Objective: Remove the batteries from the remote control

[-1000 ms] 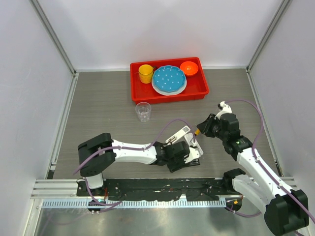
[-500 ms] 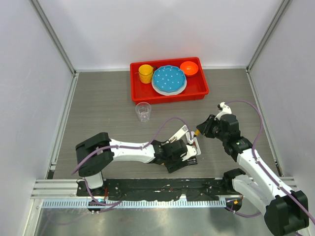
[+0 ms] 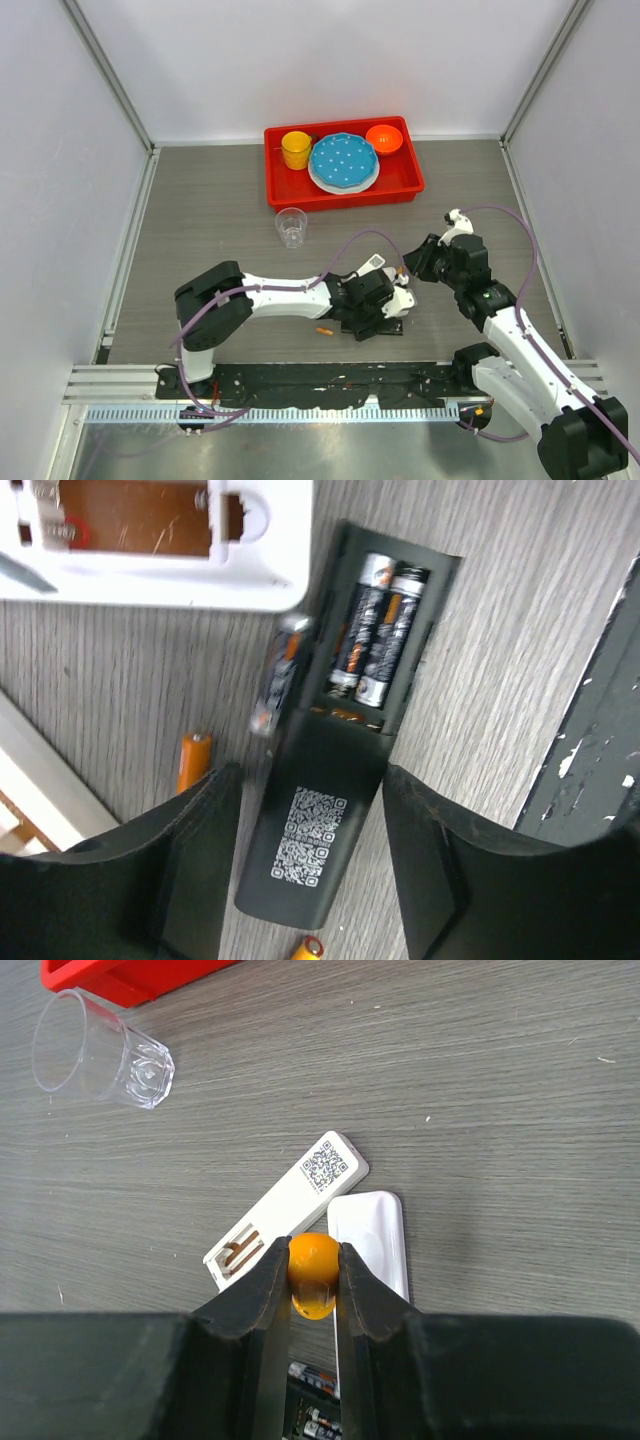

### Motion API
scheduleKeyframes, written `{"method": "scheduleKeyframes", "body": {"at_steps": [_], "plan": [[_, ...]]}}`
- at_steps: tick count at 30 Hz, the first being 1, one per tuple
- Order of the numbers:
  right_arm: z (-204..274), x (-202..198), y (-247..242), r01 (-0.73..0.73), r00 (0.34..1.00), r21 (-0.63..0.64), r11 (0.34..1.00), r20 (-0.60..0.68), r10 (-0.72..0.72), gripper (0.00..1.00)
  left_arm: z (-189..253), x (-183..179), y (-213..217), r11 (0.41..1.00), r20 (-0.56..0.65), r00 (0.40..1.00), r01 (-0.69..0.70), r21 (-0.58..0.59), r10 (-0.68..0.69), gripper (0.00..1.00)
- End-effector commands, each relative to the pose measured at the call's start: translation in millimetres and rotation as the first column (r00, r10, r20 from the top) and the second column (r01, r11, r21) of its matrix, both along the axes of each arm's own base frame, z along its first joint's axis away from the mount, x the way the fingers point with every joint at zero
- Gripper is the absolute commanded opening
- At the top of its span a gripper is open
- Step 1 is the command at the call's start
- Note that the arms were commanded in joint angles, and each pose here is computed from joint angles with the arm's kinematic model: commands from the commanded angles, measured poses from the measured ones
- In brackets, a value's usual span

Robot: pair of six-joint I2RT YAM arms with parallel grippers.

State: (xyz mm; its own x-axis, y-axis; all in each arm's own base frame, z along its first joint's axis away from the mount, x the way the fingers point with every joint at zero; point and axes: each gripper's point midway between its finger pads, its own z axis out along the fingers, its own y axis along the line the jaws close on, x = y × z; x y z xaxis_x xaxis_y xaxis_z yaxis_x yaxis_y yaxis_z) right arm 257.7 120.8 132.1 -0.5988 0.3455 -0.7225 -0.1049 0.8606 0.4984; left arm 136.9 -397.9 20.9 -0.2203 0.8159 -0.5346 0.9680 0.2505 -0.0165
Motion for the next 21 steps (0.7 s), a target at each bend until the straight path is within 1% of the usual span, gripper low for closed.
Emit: {"method": "scheduleKeyframes", "body": {"at_steps": [1,2,3,5,6,7,8,9,10,11,13,14,17,21], "plan": [[8.3,8.7,-1.4,0.009,0.999,-0.004,1.000,0.039,-0.009,0.01,-9.5,-15.2,-11.5,0.997,-0.087,0.993,0.075,-0.019,-0.077,0.58],[7.2,9.4,-1.5,0.010,0.999,-0.006,1.000,0.036,-0.010,0.01,-11.2,-16.9,-11.3,0.997,-0.094,0.992,0.081,-0.020,-0.083,0.55],[6.6,9.7,-0.8,0.008,0.999,-0.005,1.000,0.034,-0.007,0.01,-12.7,-17.1,-10.4,0.997,-0.095,0.992,0.079,-0.017,-0.080,0.46],[5.7,10.1,-0.8,0.007,0.999,-0.007,1.000,0.032,-0.007,0.01,-14.8,-14.0,-6.7,0.998,-0.082,0.995,0.064,-0.006,-0.064,0.33],[4.4,10.2,-1.0,0.008,1.000,-0.009,1.000,0.029,-0.008,0.01,-15.9,-12.9,-5.0,0.998,-0.079,0.995,0.057,-0.003,-0.057,0.20],[3.7,10.0,-1.1,0.008,1.000,-0.009,1.000,0.027,-0.008,0.01,-19.1,-13.3,-1.4,0.999,-0.085,0.996,0.040,0.002,-0.040,0.13],[4.1,10.0,-0.8,0.007,1.000,-0.008,1.000,0.030,-0.007,0.01,-18.5,-10.1,1.4,1.000,-0.089,0.996,0.020,-0.003,-0.020,0.10],[4.3,10.4,-0.2,0.004,0.999,-0.005,1.000,0.033,-0.004,0.01,-16.9,-10.5,-0.2,1.000,-0.102,0.995,0.015,-0.024,-0.018,0.10],[2.3,9.0,1.3,-0.004,1.000,-0.003,1.000,0.029,0.004,0.01,-21.5,-10.9,6.6,1.000,-0.111,0.994,0.007,-0.016,-0.009,0.10],[2.1,8.5,2.0,-0.007,1.000,0.002,1.000,0.029,0.007,0.01,-16.0,-8.0,7.9,0.999,-0.125,0.992,-0.030,-0.033,0.026,0.10],[0.0,7.6,5.4,-0.012,0.999,0.023,1.000,0.033,0.011,0.01,-16.4,-4.6,15.0,0.998,-0.117,0.992,-0.058,-0.036,0.053,0.09],[-1.6,7.4,6.6,-0.014,0.999,0.028,1.000,0.031,0.013,0.01,-9.4,1.0,16.3,0.995,-0.105,0.991,-0.084,-0.054,0.078,0.09],[-1.9,6.5,15.0,-0.031,0.999,0.056,0.998,0.044,0.029,0.01,-7.0,11.0,26.9,0.989,-0.083,0.988,-0.135,-0.055,0.130,0.02],[-2.8,3.8,22.0,-0.048,0.998,0.068,0.997,0.050,0.045,0.01,-9.8,18.9,41.4,0.983,-0.050,0.983,-0.179,-0.035,0.178,0.01]]}}
